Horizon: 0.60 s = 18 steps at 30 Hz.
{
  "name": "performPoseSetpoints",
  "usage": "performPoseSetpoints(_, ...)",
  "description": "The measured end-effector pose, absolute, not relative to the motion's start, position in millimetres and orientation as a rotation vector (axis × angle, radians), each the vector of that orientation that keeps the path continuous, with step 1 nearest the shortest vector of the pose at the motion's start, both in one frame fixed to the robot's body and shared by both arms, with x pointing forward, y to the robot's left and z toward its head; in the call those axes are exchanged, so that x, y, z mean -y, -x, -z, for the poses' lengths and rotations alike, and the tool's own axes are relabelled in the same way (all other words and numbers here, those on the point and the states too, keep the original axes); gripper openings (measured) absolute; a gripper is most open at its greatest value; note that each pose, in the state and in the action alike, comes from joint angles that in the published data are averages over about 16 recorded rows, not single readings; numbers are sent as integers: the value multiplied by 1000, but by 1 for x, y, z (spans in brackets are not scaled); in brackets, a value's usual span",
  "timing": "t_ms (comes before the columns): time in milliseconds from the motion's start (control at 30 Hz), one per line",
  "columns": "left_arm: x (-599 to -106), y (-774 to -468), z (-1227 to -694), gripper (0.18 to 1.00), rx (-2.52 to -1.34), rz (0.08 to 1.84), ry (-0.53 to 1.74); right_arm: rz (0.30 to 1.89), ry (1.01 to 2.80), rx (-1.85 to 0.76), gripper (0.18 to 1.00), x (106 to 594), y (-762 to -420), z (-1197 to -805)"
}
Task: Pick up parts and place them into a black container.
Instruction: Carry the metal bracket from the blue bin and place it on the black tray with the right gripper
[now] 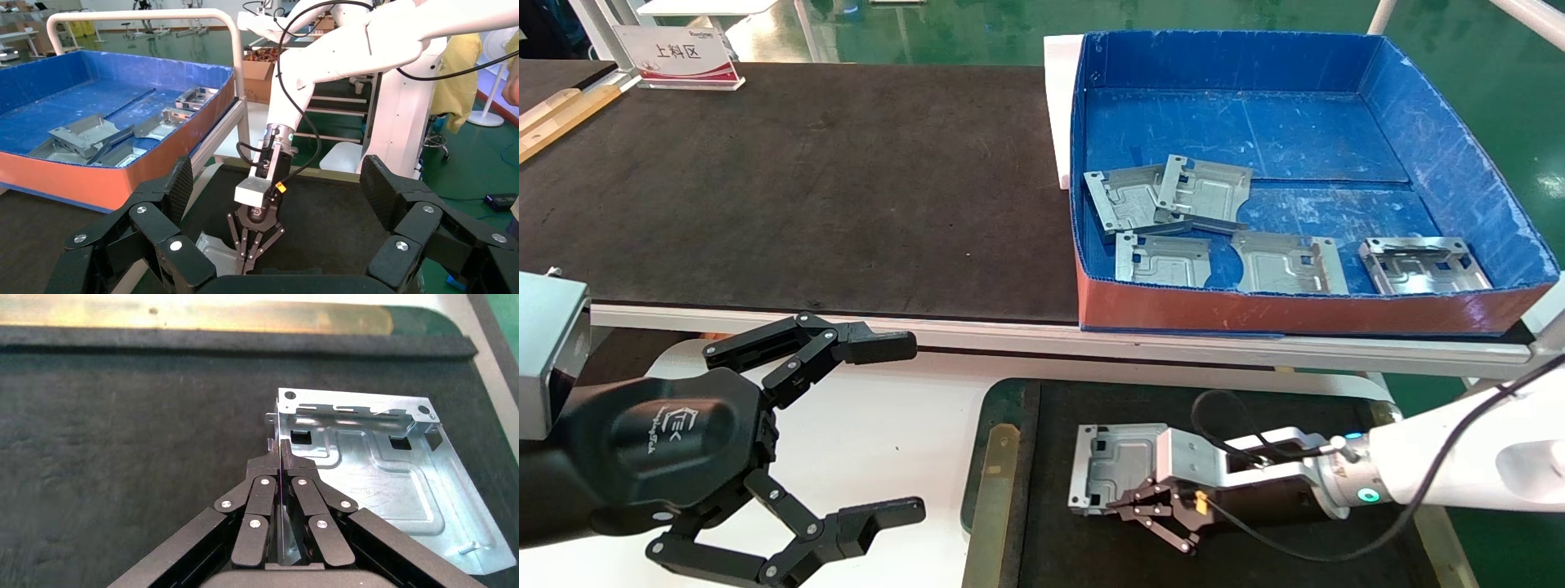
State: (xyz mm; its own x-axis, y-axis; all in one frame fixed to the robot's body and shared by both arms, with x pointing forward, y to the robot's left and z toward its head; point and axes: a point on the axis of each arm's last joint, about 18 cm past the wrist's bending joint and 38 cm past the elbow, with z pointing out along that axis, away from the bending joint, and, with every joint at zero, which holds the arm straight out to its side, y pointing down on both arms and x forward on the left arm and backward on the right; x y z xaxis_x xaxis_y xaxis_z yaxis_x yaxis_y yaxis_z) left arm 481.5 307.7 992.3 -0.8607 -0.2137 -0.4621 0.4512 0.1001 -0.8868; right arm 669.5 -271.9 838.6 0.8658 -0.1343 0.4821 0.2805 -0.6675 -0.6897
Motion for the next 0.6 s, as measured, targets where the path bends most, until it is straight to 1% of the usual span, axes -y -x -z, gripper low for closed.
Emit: performPoseSetpoints(600, -308, -481, -992, 1001, -1901, 1812, -232, 701, 2230, 129, 192, 248, -686, -837)
